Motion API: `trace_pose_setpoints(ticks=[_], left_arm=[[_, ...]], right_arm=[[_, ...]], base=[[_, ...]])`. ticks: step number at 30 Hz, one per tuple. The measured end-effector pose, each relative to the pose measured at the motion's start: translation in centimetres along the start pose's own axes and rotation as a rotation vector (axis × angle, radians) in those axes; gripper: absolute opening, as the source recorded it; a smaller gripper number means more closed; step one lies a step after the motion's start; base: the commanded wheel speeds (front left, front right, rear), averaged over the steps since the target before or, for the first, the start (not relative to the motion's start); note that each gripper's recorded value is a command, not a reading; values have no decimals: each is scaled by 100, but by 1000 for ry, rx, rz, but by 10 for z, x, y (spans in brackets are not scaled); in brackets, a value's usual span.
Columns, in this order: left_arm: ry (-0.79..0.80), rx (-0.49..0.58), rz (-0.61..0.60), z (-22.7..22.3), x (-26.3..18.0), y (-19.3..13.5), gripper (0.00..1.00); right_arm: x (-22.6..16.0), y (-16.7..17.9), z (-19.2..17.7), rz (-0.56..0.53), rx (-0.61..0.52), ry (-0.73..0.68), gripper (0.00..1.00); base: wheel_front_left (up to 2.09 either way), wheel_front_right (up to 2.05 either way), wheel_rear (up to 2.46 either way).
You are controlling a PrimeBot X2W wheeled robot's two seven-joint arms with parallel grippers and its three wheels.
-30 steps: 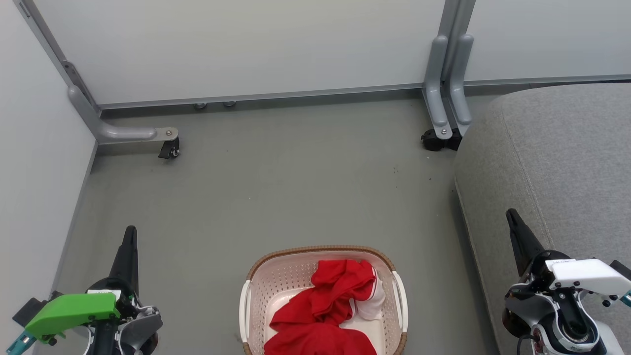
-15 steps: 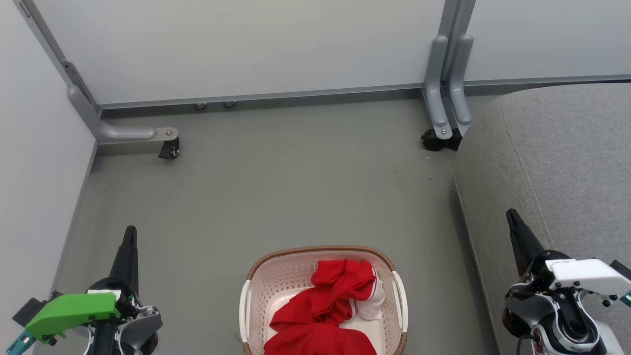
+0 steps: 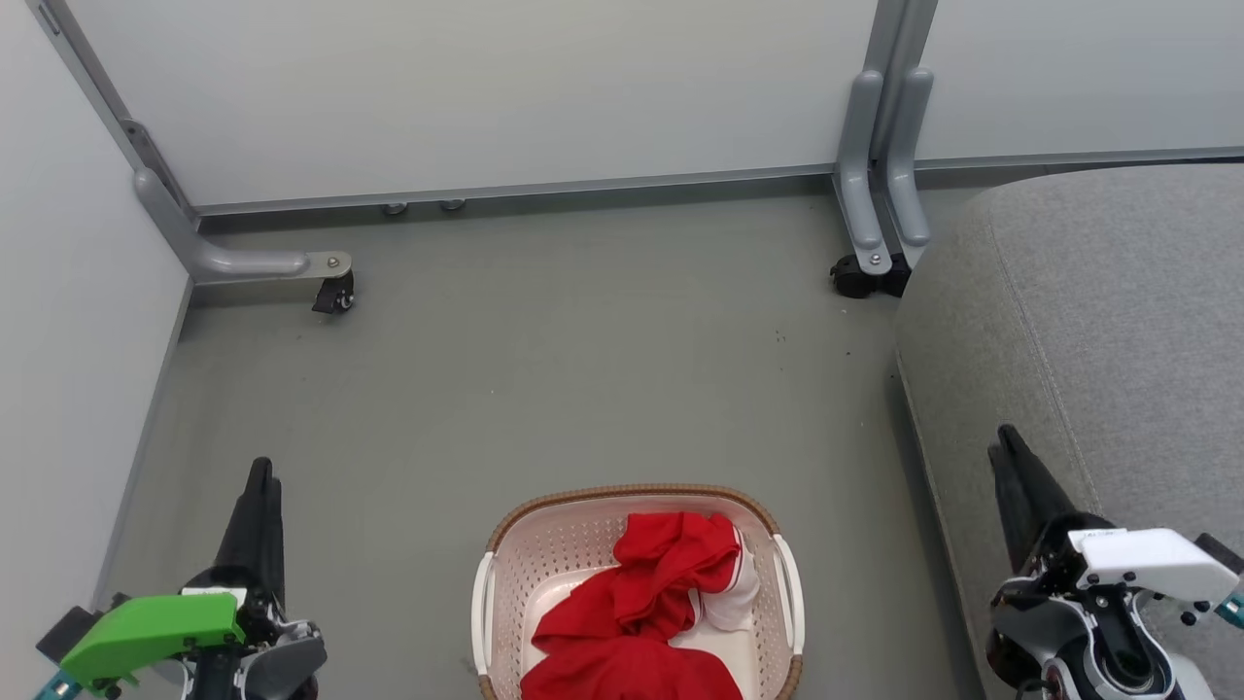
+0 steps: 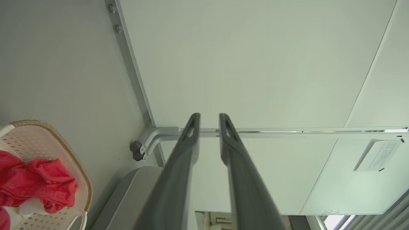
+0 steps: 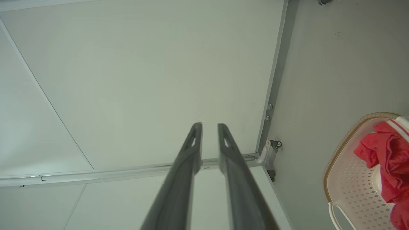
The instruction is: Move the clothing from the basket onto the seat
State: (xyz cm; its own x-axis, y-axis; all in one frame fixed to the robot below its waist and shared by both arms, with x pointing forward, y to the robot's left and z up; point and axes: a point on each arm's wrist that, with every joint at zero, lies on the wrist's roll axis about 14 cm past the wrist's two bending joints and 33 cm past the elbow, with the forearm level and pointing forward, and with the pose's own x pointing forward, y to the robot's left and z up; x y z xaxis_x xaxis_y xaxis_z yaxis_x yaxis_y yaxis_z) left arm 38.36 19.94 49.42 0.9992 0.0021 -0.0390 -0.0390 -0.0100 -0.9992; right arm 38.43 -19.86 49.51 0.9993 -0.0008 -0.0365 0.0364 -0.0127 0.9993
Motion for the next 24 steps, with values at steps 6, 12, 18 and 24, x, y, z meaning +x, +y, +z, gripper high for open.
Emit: trace_pose_setpoints(ticks=[6, 12, 18, 24], left_arm=[[-4, 0, 16, -3, -3, 6, 100], [-14, 44, -11, -5, -1, -4, 100], [-23, 167, -65, -5, 1, -22, 100], [-30, 308, -123, -6, 1, -42, 100]], right_arm=[[-4, -8, -1, -23, 2, -11, 100], [-3, -3, -2, -10, -59, -16, 100], [1, 14, -3, 38, -210, -16, 100], [4, 30, -8, 86, -374, -8, 100]], base=[[0, 0, 0], [0, 0, 0], [0, 0, 0], [0, 0, 0]])
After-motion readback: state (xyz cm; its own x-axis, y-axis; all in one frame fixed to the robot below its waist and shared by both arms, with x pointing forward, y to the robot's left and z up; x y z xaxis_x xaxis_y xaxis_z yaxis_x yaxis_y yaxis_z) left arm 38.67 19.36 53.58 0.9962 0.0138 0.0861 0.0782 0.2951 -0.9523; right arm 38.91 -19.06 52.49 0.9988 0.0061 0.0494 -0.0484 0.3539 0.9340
